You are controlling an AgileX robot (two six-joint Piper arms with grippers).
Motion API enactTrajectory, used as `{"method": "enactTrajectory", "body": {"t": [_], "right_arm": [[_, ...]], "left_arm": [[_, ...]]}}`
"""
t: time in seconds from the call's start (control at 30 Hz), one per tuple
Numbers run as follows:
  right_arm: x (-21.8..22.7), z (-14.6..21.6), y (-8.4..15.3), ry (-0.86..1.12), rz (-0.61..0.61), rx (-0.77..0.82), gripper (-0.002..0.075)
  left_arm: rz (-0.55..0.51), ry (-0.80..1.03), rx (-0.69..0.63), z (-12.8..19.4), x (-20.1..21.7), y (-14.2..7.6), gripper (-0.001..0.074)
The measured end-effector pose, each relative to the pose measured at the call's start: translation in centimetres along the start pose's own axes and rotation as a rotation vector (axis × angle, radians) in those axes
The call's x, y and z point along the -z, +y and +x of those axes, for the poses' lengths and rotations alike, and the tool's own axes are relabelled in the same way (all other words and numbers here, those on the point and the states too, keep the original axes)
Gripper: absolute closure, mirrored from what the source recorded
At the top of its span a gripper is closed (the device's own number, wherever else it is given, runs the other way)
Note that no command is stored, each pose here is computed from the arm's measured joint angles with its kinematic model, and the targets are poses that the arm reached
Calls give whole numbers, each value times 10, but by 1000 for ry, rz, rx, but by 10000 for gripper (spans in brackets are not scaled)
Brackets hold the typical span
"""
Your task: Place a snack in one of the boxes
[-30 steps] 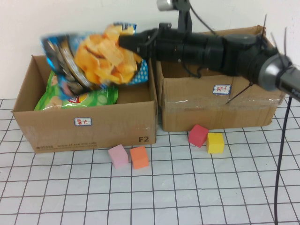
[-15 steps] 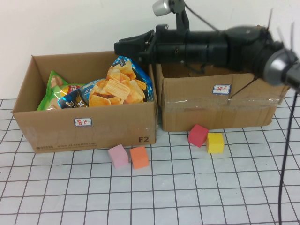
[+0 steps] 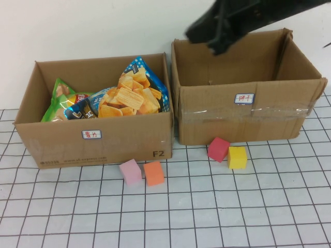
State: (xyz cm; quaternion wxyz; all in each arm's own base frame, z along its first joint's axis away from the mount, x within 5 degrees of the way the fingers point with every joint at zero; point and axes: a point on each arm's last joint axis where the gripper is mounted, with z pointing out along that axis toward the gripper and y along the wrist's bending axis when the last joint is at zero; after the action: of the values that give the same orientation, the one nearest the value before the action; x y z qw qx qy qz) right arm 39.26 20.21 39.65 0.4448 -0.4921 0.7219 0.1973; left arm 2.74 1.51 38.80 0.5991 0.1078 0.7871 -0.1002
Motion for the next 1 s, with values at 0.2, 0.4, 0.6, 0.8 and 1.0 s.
{"method": "enactTrajectory", "body": {"t": [0.2, 0.4, 0.6, 0.8, 1.0], "right_arm": [[46, 0, 8, 132, 165, 60, 720], [98, 13, 42, 125, 286, 57, 720], [139, 68, 100, 108, 337, 19, 720], [174, 144, 169, 52, 396, -28, 720], [190, 198, 213, 20, 426, -46, 720]], "left_arm": [[-151, -162, -94, 21, 3, 18, 736], [-204, -161, -87, 68, -15, 22, 736], [-199, -162, -106, 107, -36, 19, 736], [-114, -206, -41, 106, -38, 12, 736], [-80, -192, 7, 108, -38, 9, 736]]}}
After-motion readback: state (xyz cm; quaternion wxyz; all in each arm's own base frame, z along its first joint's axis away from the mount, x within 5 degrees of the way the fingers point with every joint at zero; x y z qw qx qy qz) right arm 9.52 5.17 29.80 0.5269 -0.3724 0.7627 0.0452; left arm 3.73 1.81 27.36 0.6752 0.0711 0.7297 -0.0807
